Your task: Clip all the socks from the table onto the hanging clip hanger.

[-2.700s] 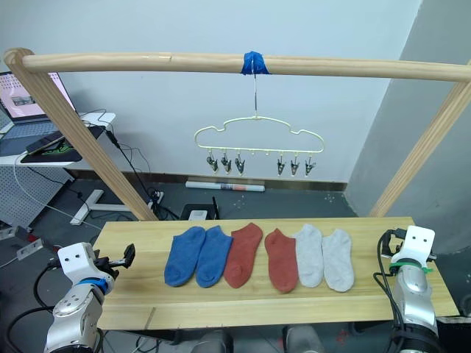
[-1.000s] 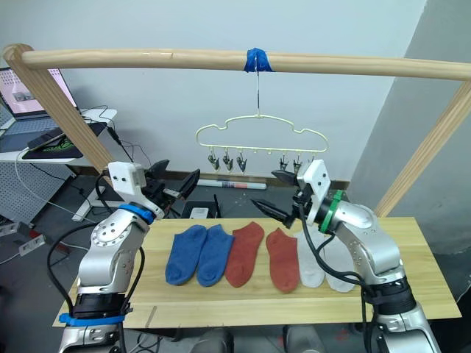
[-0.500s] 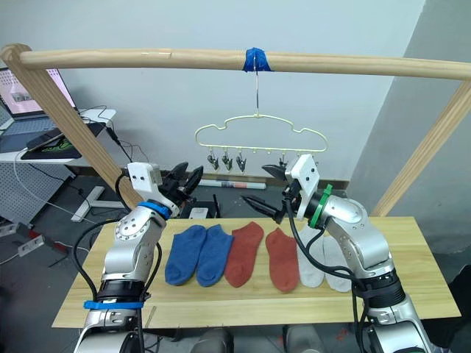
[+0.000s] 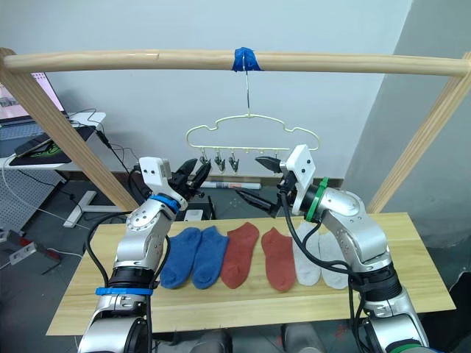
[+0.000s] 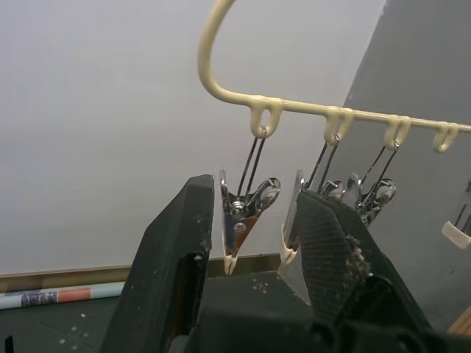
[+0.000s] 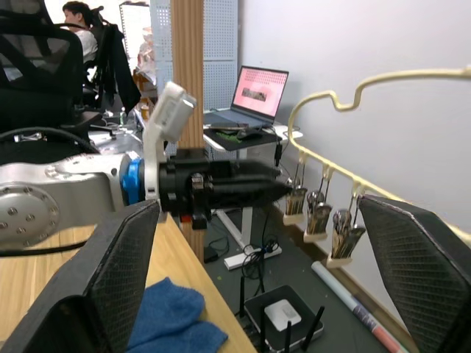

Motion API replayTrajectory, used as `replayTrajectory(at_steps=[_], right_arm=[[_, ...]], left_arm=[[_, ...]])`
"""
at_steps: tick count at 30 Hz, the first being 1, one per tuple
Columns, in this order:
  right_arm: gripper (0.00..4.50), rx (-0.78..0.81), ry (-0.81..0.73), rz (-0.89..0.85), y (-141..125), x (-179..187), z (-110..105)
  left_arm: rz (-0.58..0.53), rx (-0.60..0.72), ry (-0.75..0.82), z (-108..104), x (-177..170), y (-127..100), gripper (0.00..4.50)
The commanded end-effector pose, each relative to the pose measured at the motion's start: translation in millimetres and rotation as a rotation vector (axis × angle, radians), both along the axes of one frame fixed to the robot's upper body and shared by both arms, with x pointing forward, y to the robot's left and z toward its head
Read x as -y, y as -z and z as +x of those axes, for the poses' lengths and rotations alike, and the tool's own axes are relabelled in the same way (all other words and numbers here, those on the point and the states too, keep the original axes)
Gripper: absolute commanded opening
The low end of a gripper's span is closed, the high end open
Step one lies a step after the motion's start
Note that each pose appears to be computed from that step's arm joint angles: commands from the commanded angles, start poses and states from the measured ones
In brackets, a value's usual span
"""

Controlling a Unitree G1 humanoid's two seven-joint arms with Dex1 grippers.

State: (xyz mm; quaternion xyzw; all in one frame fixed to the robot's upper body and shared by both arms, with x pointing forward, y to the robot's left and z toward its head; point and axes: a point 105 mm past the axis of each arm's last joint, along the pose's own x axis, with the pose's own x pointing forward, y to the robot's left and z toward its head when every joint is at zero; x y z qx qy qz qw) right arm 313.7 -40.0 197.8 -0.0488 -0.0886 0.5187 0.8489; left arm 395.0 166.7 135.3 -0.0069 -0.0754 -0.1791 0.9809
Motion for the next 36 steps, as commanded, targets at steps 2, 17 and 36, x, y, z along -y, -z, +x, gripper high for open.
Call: replayTrajectory(at_steps=[2,17,36], right_arm=[[4.5,0.061,-0.021,0.023,-19,-5,-6],[4.5,0.058,-0.022,0.024,-20,-5,-8],[4.5,0.054,-0.003,0.034,-23,-3,-6]], left_arm=[[0.007,0.067,-0.005,4,1,-17,1.98],[0.015,0.09,-0.057,9,-6,-19,1.98],[0.03,0.097,-0.072,18,-6,-19,1.98]])
